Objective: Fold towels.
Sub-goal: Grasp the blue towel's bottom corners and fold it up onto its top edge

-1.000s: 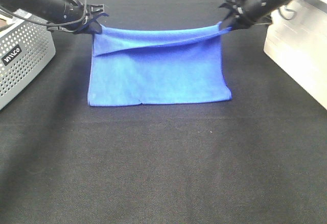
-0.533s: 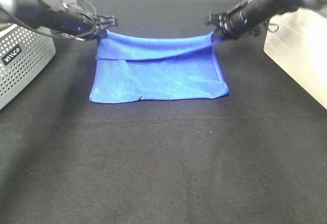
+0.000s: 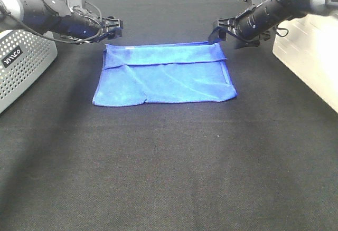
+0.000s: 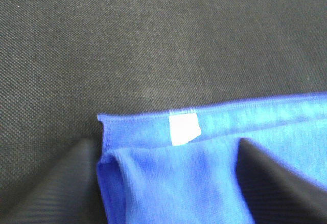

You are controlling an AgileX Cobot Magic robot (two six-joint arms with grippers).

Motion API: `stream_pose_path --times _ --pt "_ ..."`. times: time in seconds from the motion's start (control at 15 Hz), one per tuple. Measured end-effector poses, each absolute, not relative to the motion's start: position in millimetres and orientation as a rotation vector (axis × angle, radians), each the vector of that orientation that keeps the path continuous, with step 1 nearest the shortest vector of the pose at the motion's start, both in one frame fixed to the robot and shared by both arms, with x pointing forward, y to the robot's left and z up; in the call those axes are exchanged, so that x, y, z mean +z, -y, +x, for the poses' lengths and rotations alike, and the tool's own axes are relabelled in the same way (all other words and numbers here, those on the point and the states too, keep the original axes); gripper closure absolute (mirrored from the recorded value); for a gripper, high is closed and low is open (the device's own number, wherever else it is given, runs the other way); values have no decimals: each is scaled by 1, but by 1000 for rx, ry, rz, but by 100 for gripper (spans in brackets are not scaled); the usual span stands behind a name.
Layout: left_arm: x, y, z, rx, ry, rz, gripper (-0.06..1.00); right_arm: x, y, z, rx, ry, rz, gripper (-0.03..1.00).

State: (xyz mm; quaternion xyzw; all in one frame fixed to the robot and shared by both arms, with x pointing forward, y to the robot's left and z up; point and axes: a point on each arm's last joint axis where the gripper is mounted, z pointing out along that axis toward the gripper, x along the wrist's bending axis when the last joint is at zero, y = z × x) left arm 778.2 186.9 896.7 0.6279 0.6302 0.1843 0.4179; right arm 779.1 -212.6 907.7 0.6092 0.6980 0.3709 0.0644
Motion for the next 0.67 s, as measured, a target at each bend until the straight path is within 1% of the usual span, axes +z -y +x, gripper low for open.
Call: stream_pose_path --times 0.07,0.13,0.27,0.33,0.47,0.67 --pt "901 -188 776 433 -1571 1612 17 918 211 774 1122 -2158 1836 12" --pt "912 -190 770 367 -1553 1681 21 934 208 766 1109 -2252 1821 11" --pt "923 -195 761 244 -1547 1766 25 946 206 756 1077 -2350 1832 11" --pt "923 -195 761 244 -1547 1766 25 946 206 756 1077 -2350 1832 11" --pt "921 -199 748 25 -1616 1822 27 945 206 748 1023 -2378 1994 11" --pt "908 -203 728 -141 -1811 1800 29 935 205 736 926 -2449 2123 12"
